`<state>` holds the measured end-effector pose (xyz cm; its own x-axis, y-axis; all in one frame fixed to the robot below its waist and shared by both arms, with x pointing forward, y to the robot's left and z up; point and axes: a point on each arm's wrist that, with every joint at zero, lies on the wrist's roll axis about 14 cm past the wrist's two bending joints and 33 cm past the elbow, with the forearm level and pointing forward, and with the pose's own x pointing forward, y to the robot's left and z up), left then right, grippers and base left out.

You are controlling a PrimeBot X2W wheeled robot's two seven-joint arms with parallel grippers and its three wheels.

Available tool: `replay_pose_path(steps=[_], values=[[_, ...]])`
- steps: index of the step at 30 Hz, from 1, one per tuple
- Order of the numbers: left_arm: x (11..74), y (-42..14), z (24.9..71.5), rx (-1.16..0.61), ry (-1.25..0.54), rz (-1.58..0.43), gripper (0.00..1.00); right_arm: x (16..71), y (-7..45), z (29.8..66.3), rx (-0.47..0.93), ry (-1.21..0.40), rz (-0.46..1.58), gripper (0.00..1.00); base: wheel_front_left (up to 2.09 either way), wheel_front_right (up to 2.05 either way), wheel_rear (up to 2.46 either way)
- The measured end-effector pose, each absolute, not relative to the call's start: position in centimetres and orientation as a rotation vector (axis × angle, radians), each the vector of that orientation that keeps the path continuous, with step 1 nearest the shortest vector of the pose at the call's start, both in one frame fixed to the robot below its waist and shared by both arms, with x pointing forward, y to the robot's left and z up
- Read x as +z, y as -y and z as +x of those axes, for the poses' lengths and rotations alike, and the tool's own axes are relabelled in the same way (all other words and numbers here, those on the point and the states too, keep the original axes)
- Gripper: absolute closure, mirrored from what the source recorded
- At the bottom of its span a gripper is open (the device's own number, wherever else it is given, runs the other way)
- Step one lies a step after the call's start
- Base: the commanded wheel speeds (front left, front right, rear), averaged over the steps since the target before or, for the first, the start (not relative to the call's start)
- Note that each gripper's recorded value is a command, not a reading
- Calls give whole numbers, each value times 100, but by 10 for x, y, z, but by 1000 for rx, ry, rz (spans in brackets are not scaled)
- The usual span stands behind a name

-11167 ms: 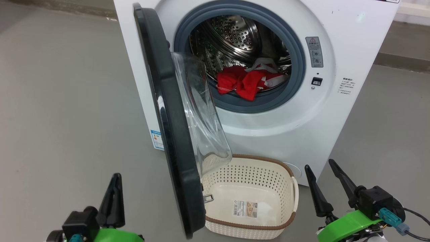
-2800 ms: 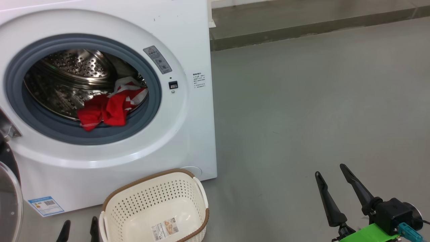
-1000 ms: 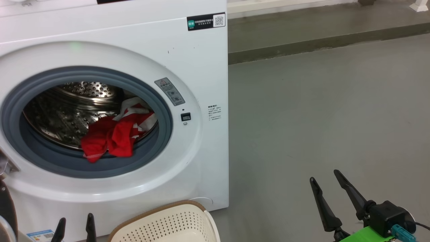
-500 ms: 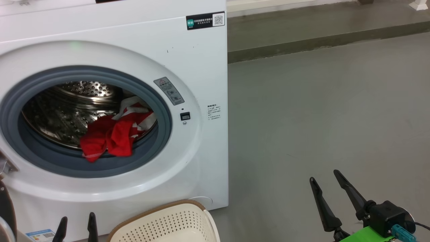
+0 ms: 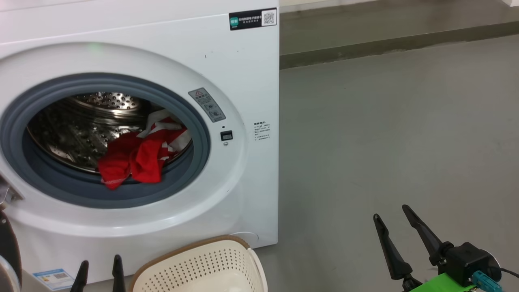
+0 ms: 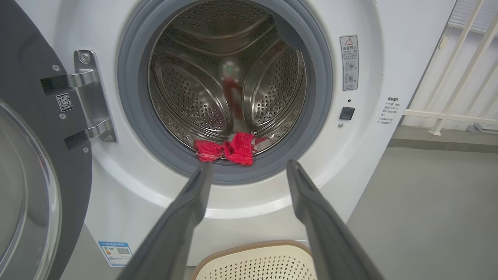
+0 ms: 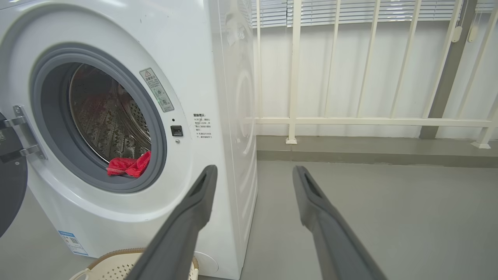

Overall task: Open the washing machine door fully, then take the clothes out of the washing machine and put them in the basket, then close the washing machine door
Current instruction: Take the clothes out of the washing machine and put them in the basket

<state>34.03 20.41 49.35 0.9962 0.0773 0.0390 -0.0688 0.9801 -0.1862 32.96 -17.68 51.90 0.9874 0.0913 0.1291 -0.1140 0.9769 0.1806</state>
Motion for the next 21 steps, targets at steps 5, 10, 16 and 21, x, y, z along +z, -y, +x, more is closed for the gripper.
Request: replay_pose_path(steps=[5, 10, 16, 21], values=[[498, -203, 351, 72, 58, -194, 0, 516, 173, 333, 114, 108, 189, 0, 0, 0, 0], [493, -203, 363, 77, 41, -200, 0, 511, 170, 338, 121, 90, 194, 0, 0, 0, 0], [491, -200, 386, 71, 30, -210, 0, 504, 164, 348, 135, 67, 199, 0, 0, 0, 0], [500, -202, 412, 65, 53, -221, 0, 499, 154, 360, 165, 47, 201, 0, 0, 0, 0]])
